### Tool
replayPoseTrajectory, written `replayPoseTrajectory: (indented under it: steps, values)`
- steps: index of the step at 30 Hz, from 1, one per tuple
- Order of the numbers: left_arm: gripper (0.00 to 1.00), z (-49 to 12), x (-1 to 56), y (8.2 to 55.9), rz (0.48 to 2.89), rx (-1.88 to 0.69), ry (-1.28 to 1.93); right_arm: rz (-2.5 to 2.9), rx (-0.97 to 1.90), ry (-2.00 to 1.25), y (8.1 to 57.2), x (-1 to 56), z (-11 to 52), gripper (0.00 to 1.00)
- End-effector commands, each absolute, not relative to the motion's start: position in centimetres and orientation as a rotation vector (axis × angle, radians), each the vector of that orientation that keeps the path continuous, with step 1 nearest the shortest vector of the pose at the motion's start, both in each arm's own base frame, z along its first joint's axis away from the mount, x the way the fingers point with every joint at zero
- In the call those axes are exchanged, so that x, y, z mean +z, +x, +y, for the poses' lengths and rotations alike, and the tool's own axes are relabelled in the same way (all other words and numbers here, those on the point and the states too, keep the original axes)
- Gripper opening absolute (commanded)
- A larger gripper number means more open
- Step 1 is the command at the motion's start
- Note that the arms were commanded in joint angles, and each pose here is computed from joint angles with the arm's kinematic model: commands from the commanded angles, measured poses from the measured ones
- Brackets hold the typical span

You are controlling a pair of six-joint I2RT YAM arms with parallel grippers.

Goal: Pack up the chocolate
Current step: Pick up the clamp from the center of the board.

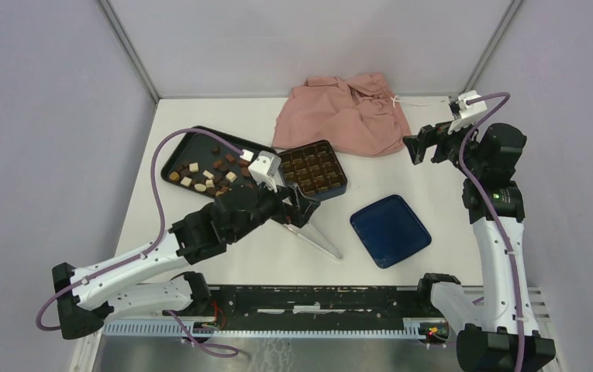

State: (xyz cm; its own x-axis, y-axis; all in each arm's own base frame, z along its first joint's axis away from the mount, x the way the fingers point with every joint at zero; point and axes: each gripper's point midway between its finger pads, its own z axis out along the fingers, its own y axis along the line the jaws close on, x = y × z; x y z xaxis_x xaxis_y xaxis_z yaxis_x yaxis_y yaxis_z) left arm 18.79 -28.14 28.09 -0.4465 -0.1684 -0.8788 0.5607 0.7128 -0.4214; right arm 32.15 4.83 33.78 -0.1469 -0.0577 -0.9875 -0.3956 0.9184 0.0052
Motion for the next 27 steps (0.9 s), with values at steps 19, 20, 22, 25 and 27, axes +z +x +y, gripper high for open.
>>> replayPoseTrajectory:
  steps: [19, 20, 22, 25, 27]
  values:
    - [0.98, -24.4, 19.7, 20.5, 2.069, -0.771, -0.48, 1.433, 0.698, -1.125, 26.4, 22.3, 14.2, 0.98]
    - [0.97, -23.8, 18.9, 20.4, 2.087, -0.751, -0.558, 1.444, 0.698, -1.118, 26.5, 21.6, 14.2, 0.98]
    - [0.82, -22.6, 16.9, 20.0, 2.129, -0.679, -0.693, 1.48, 0.672, -1.091, 26.8, 20.3, 13.8, 0.98]
    - [0.67, -21.5, 14.8, 19.7, 2.179, -0.544, -0.794, 1.533, 0.595, -1.077, 27.0, 18.7, 12.9, 0.98]
    - [0.67, -21.4, 13.9, 19.6, 2.221, -0.44, -0.808, 1.544, 0.587, -1.059, 27.0, 18.0, 12.8, 0.98]
